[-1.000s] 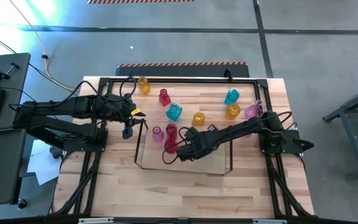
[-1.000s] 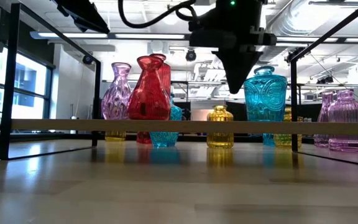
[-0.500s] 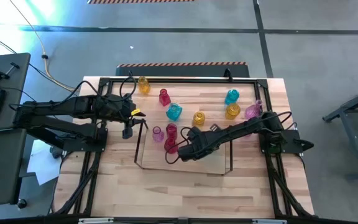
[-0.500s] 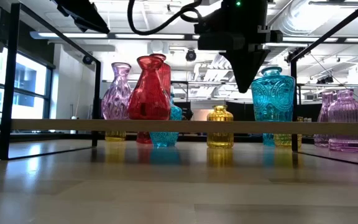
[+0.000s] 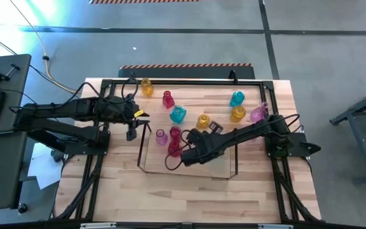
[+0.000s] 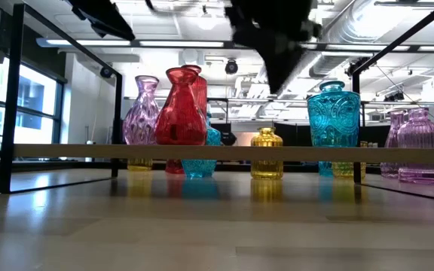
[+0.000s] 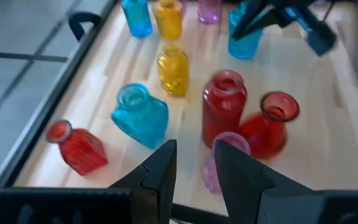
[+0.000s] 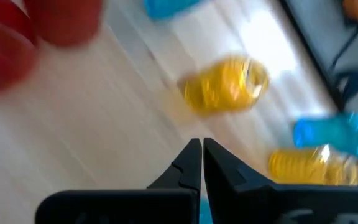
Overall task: Sort vases onto shelf
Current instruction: Put the top yellow vase on the shelf
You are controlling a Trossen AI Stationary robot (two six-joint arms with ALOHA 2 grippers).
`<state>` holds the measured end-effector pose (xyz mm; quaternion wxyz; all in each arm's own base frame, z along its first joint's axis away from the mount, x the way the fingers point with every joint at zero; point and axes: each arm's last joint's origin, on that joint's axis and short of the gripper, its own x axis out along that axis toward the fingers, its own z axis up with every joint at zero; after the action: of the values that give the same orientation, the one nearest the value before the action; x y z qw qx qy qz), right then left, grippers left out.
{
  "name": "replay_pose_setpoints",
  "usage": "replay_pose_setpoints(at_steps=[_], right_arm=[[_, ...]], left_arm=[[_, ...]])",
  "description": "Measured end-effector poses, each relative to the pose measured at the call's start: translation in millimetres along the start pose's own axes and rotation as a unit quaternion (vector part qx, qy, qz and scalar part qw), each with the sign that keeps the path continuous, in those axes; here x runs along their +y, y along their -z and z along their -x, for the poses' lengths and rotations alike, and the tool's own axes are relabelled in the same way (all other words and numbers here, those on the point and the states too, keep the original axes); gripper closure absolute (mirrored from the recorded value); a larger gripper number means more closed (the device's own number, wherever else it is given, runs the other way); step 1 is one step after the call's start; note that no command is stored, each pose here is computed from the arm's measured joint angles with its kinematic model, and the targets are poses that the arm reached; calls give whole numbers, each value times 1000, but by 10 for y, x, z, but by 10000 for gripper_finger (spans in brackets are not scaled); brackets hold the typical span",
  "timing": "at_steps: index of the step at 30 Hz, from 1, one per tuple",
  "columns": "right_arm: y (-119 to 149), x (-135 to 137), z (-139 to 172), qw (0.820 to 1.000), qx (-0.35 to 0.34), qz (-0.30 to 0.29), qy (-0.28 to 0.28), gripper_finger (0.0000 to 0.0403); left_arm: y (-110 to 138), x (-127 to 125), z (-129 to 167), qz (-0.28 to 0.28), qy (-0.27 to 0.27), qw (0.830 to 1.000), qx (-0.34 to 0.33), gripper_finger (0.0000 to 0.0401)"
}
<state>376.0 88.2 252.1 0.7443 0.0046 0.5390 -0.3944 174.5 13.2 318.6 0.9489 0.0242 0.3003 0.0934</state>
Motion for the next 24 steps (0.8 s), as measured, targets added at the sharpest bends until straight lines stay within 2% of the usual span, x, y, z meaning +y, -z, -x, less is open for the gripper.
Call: replay_pose_setpoints(at_steps=[3, 6, 12, 14, 17, 20, 24], right_arm=[[-196, -100, 158, 999, -37, 37, -6, 403], [-439, -310, 359, 995, -68, 68, -11, 403], [-933, -993, 647, 988, -113, 109, -13, 403], [-1069, -1246, 631, 985, -134, 107, -25, 403], [-1208, -1646, 549, 979, -165, 79, -87, 403], [-1284, -2022, 409, 975, -165, 57, -136, 403], [-1345, -2406, 208, 978, -163, 57, -116, 403]], left_arm=[[-46, 9, -8, -5, -6, 1000, -22, 298], [-66, 23, -56, -1, -4, 1000, -24, 298], [-57, 87, -166, 11, -19, 1000, -3, 298], [-52, 93, -196, 16, -17, 1000, 3, 298], [-47, 89, -217, 22, -5, 1000, 8, 298], [-53, 87, -230, 21, -4, 1000, 7, 298], [-64, 131, -230, 11, -20, 1000, 1, 298]])
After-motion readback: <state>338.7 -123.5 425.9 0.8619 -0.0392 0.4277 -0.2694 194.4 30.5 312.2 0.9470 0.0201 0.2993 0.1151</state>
